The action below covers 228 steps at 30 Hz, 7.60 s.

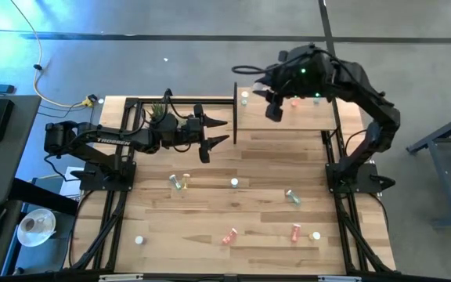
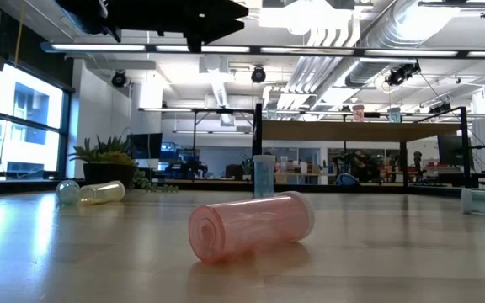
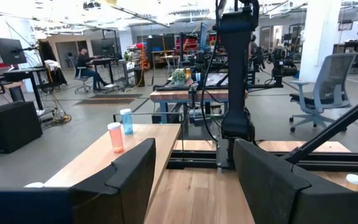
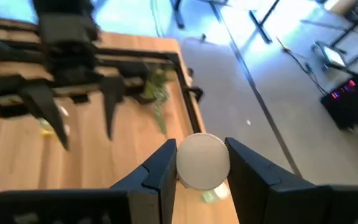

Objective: Pick and place medicine bottles onto shelf by color
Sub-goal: Put the yellow pill bottle on the shelf, then adjust the pink bottle on the shelf, then put the light blue pill bottle aligned with the other light blue pill bottle on the shelf

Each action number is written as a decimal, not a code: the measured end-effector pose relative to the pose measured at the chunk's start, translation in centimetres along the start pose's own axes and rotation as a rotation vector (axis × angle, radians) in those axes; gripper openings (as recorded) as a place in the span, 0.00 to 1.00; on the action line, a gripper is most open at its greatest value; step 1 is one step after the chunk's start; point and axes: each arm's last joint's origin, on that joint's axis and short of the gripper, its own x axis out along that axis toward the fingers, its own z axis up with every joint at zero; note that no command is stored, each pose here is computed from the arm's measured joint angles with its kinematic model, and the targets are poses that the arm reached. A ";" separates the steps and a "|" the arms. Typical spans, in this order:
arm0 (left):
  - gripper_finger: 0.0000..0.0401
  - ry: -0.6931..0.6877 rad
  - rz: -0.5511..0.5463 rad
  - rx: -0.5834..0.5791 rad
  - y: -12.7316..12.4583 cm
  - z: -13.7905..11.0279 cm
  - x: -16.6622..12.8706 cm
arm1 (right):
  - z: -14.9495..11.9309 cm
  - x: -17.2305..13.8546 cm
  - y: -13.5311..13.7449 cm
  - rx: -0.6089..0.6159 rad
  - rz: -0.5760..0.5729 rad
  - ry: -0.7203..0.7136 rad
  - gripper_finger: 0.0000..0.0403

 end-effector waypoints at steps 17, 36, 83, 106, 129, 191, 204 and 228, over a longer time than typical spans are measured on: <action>0.52 0.000 0.000 0.000 0.0 0.0 0.0 | -8.5 7.2 -6.2 0.289 -0.052 0.324 0.26; 0.52 0.001 0.000 0.000 0.0 0.0 0.0 | -15.2 12.6 -7.8 0.419 -0.083 0.403 0.26; 0.52 0.001 -0.014 -0.001 -0.4 0.0 0.0 | -17.1 15.0 -6.3 0.551 -0.289 0.465 0.26; 0.52 0.002 -0.016 -0.001 -0.5 0.0 0.0 | -17.5 15.1 -6.2 0.534 -0.311 0.515 0.34; 0.52 0.000 -0.015 -0.001 -0.5 0.0 0.0 | -16.6 13.2 -6.3 0.528 -0.322 0.459 0.36; 0.52 0.030 -0.018 -0.001 -0.5 -0.3 0.0 | -24.6 9.0 -1.1 0.582 -0.319 0.553 0.36; 0.52 0.030 -0.017 -0.001 -0.5 -0.3 0.0 | -25.2 9.2 -2.6 0.597 -0.383 0.503 0.36; 0.52 0.071 -0.020 -0.001 -0.5 -0.7 0.0 | -24.4 9.0 -1.8 0.604 -0.303 0.449 0.36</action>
